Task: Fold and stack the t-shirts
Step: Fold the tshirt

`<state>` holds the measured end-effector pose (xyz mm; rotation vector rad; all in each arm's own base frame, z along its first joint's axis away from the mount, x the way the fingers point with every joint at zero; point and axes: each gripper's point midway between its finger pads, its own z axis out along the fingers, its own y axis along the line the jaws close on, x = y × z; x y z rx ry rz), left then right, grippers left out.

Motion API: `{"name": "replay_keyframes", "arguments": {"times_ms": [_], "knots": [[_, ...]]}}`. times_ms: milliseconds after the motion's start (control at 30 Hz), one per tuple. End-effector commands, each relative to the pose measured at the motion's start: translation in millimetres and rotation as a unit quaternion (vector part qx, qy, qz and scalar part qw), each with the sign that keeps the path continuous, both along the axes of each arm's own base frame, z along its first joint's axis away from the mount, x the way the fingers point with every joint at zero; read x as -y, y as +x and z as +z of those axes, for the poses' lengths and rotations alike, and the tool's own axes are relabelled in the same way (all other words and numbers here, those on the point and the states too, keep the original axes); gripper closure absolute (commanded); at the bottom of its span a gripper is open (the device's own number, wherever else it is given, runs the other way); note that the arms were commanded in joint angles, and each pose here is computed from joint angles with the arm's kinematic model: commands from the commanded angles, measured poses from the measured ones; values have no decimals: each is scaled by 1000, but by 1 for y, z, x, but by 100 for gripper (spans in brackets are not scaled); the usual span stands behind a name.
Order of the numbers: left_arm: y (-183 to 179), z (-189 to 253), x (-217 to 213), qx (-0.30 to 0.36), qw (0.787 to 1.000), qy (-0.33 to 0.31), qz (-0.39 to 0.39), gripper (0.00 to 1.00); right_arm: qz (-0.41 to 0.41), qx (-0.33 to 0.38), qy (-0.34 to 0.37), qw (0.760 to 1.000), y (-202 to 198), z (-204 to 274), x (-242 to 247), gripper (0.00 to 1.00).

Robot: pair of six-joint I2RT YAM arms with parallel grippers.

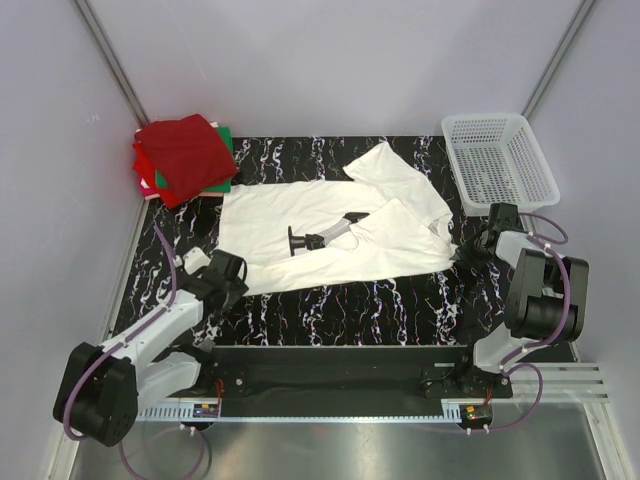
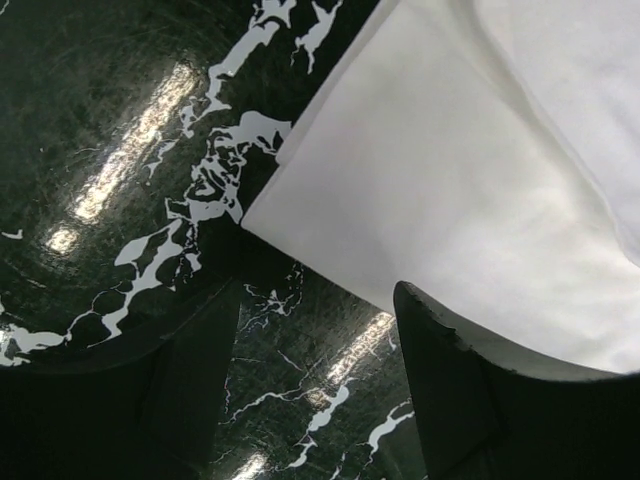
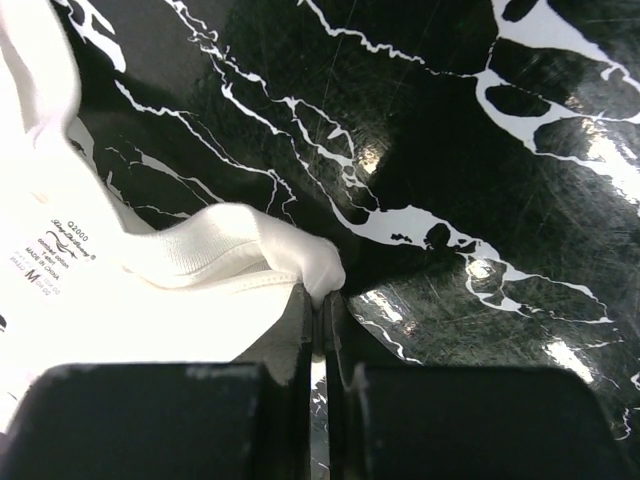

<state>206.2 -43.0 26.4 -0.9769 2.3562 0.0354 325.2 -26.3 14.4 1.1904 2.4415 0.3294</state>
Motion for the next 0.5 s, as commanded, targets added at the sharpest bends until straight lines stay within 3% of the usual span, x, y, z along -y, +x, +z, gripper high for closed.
{"name": "replay_keyframes", "arguments": {"times_ms": [0,133,233,267,300,367,467], "knots": [[6,2,-10,7,999,15,34,31,5,-6,7,1000,-6,-5,-2,100],[10,-4,-11,2,999,12,39,39,7,-5,9,1000,-6,-5,-3,100],[13,-7,-12,-12,999,14,39,57,9,-3,12,1000,-7,-2,-5,100],[14,-8,-13,-14,999,15,38,64,9,-3,11,1000,-7,-2,-5,100],[16,-9,-12,-14,999,14,37,79,10,-3,11,1000,-8,-1,-5,100],[17,-9,-13,-14,999,15,34,98,10,-3,13,1000,-10,2,-6,100],[20,-6,-12,-8,1000,14,27,100,11,-1,14,1000,-14,9,-8,100]]}}
